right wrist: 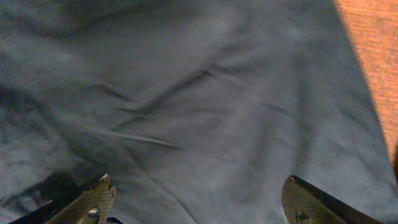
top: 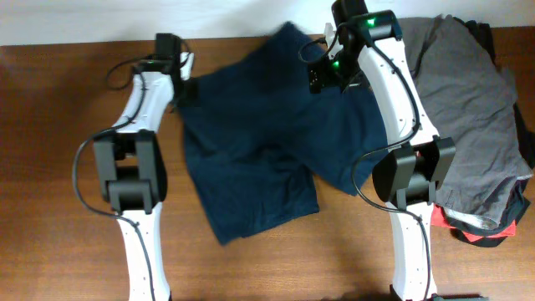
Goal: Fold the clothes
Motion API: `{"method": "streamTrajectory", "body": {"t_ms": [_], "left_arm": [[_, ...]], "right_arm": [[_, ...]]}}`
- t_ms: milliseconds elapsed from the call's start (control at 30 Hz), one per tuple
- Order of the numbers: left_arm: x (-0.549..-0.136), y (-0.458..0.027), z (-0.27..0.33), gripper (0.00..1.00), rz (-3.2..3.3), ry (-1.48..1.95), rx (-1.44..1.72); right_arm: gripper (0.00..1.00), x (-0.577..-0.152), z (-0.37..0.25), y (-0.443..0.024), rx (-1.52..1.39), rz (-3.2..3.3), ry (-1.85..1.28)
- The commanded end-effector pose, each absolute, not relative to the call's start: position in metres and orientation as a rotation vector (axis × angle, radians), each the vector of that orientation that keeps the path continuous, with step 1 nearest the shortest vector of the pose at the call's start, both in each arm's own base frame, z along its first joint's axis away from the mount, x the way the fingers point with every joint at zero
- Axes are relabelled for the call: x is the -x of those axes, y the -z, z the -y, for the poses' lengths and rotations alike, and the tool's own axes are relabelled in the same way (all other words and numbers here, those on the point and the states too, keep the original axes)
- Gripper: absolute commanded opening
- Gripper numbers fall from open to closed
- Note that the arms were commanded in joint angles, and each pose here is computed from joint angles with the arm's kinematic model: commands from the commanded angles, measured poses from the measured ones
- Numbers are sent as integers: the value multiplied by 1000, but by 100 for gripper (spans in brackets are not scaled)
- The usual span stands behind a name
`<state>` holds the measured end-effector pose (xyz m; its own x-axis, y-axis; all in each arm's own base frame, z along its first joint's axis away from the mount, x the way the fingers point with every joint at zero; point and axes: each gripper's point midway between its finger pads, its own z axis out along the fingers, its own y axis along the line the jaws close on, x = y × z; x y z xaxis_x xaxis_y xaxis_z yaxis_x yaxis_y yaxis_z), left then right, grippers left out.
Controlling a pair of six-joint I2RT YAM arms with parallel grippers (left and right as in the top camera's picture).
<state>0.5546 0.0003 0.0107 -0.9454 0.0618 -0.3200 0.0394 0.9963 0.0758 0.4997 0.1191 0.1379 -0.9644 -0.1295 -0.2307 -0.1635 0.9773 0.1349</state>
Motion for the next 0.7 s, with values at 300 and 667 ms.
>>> {"method": "streamTrajectory", "body": {"t_ms": [300,667], "left_arm": [[-439,-27,-87,46,-3200,-165,364],[-430,-41,-67,74,-3236,-65,303]], "right_arm": [[89,-475,-112,-110,48,-3049,-209],[84,-418,-109,-42,-11,-3318,-212]]}}
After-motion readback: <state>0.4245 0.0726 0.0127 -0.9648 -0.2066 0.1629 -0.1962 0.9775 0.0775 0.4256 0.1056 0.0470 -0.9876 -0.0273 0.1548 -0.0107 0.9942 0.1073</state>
